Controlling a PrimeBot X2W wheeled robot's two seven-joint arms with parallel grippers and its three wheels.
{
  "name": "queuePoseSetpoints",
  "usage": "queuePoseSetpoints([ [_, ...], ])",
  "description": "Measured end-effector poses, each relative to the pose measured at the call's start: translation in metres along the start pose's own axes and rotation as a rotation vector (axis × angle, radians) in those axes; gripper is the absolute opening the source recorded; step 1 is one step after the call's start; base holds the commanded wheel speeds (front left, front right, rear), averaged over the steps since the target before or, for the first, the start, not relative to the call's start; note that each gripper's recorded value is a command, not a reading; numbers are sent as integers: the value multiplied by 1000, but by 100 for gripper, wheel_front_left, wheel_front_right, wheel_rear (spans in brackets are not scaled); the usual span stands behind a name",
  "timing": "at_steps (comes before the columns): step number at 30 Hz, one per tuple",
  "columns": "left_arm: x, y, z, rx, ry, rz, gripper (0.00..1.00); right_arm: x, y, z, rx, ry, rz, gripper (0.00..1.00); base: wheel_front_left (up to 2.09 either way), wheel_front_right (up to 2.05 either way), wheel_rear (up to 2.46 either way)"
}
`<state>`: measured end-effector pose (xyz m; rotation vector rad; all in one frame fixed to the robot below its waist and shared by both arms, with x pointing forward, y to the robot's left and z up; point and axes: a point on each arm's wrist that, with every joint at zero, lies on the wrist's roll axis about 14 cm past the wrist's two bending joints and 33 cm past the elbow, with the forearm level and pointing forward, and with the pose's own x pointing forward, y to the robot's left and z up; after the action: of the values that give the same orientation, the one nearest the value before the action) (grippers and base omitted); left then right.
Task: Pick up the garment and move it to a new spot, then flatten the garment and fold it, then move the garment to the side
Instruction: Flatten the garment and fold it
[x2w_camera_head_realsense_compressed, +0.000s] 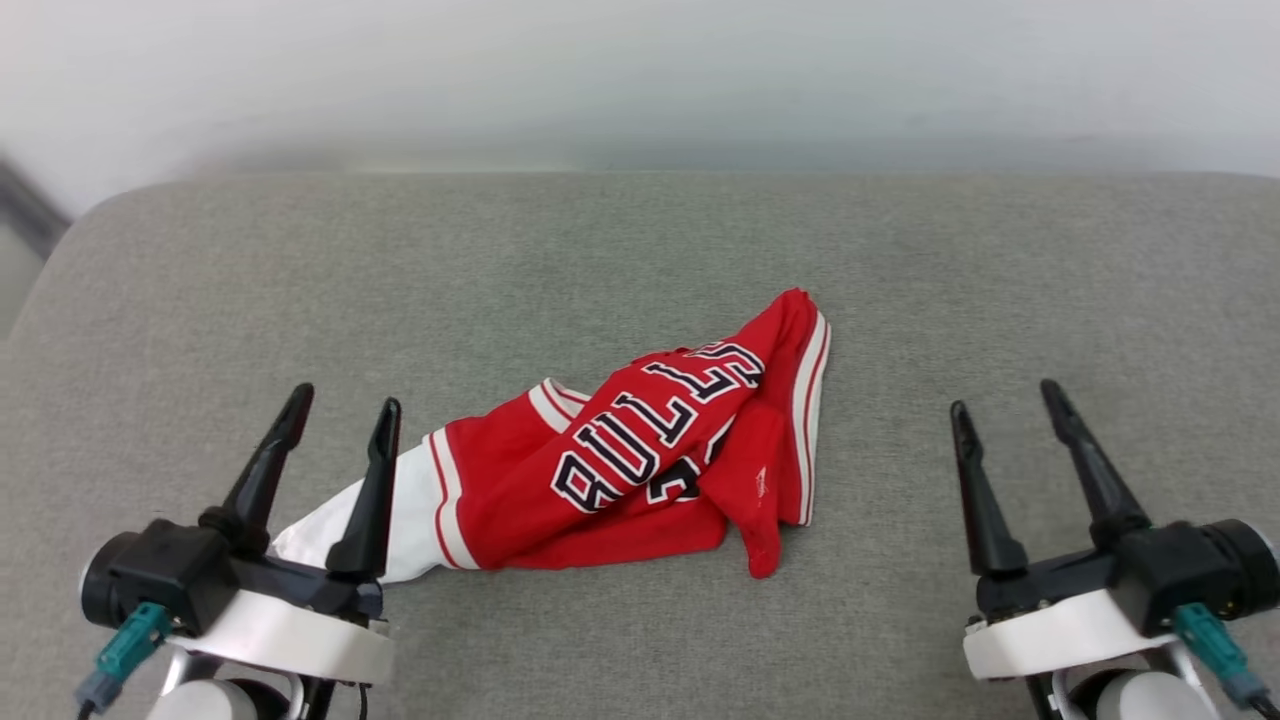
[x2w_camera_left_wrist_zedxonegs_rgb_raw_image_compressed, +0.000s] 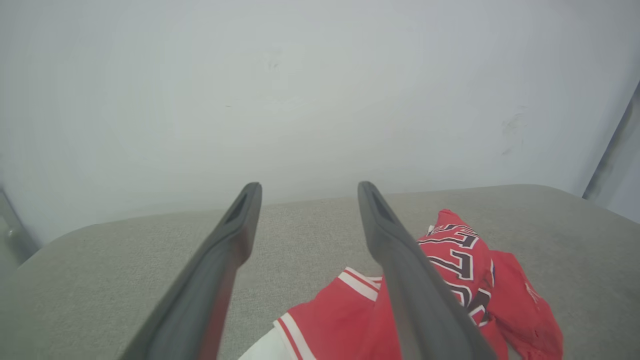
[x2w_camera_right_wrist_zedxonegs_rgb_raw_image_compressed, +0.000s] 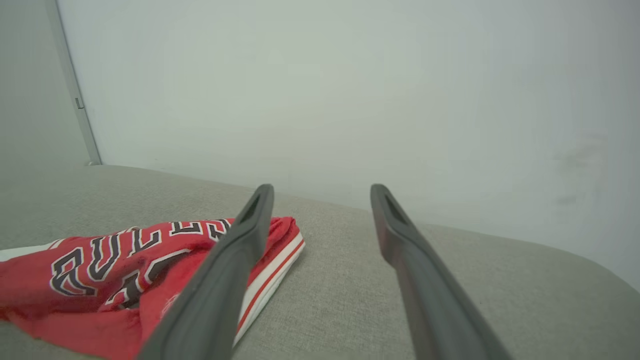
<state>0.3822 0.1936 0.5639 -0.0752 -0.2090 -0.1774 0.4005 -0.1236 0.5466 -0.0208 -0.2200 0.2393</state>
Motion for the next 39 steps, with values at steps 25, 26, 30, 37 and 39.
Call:
queuePoseSetpoints([
  [25, -22, 30, -21, 11, 55, 135, 100, 42, 60, -147, -200, 964, 448, 100, 0, 0, 0],
  [26, -23, 32, -22, 11, 59, 145, 100, 45, 60, -151, -217, 976, 446, 100, 0, 0, 0],
  [30, -30, 38, -26, 11, 74, 177, 100, 45, 65, -171, -235, 1048, 451, 100, 0, 0, 0],
  [37, -37, 43, -28, 17, 89, 202, 100, 36, 74, -191, -231, 1126, 470, 21, 0, 0, 0],
  [39, -38, 44, -26, 18, 86, 205, 100, 35, 73, -190, -234, 1117, 469, 0, 0, 0, 0],
])
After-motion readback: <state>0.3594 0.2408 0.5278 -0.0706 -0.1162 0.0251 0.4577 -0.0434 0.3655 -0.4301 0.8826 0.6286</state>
